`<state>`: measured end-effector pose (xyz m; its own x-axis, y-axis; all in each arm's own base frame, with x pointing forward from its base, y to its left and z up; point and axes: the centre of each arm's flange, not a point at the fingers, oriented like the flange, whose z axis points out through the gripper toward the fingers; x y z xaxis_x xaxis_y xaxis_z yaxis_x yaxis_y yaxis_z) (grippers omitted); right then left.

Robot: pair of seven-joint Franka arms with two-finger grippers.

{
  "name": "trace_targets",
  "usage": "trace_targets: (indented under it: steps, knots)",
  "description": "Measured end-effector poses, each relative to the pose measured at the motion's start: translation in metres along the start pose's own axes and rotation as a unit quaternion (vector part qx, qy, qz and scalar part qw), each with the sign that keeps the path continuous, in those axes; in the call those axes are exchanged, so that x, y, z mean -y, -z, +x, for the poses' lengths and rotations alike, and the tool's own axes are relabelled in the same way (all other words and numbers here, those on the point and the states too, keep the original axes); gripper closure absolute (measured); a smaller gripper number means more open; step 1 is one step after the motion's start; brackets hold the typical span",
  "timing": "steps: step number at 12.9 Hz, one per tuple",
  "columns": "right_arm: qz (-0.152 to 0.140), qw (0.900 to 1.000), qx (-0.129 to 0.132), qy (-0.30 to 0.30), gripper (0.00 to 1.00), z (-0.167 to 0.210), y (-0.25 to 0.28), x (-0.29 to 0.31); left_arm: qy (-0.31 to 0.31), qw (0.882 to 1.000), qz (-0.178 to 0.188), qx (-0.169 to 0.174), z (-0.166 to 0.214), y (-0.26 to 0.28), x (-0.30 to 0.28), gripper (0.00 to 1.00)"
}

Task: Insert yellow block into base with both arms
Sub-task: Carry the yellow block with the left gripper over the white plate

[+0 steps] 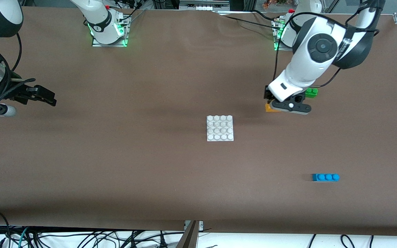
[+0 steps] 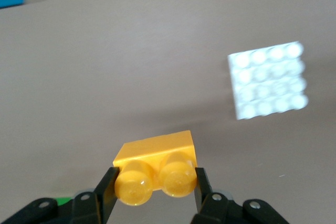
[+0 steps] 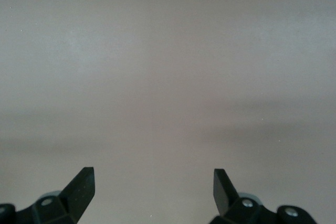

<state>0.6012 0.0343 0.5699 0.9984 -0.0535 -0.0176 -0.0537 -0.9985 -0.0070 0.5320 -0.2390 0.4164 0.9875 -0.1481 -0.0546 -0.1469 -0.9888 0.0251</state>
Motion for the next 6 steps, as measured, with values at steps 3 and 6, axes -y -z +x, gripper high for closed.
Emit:
trace_targets:
  steps: [3,6]
  knots:
    - [0.0,1.0,0.0,0.0,0.0,0.0,0.0,0.0,-0.004,0.999,-0.029,0.02,0.021,-0.026,-0.065,0.37]
    - [0.0,1.0,0.0,0.0,0.0,0.0,0.0,0.0,0.006,0.999,-0.024,0.025,0.034,-0.055,-0.124,0.37]
